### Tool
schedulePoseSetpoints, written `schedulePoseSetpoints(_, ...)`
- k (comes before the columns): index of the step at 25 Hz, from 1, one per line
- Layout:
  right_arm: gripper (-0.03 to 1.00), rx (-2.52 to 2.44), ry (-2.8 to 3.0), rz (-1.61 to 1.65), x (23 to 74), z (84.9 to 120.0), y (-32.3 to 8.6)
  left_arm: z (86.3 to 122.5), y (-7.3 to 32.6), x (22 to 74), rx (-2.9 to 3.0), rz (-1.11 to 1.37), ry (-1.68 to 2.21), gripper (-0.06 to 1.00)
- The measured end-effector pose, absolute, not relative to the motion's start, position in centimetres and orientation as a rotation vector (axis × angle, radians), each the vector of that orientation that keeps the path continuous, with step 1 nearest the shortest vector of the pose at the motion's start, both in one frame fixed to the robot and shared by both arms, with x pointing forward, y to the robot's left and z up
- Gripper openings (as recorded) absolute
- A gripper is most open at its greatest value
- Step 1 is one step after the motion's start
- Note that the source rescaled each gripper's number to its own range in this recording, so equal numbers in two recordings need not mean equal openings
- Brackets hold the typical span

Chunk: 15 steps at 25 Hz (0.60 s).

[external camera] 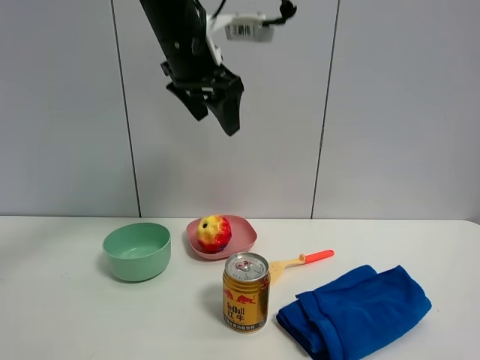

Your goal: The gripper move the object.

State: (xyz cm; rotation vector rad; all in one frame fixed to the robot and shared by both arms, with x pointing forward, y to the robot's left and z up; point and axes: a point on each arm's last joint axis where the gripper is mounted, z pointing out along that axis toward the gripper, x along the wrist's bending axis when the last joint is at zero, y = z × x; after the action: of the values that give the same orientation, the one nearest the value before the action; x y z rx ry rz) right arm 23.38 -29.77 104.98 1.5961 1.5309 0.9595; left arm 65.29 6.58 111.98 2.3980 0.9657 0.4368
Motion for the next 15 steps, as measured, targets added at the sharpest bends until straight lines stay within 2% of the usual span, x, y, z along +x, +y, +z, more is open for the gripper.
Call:
schedulePoseSetpoints(4, 1.00, 1.596, 1.531, 0.960, 23.4, 105.0, -29.8, 116.7, 8.5, 63.4, 2.279, 0.557, 1.092, 0.61)
schedulePoseSetpoints(6, 1.00, 1.596, 1.531, 0.960, 23.4, 105.0, -29.8, 119.0, 9.6, 62.3, 2.215, 0.628, 1.142, 0.56)
schedulePoseSetpoints(8, 1.00, 1.596, 1.531, 0.960, 23.4, 105.0, -29.8, 121.2, 10.8, 61.1, 2.158, 0.700, 1.166, 0.40)
schedulePoseSetpoints(10, 1.00, 1.596, 1.531, 0.960, 23.4, 105.0, -29.8, 123.0, 12.1, 59.5, 2.136, 0.761, 1.166, 0.29)
schedulePoseSetpoints(15, 1.00, 1.596, 1.531, 0.960, 23.4, 105.0, -29.8, 123.2, 15.7, 56.2, 2.177, 0.771, 1.225, 0.26)
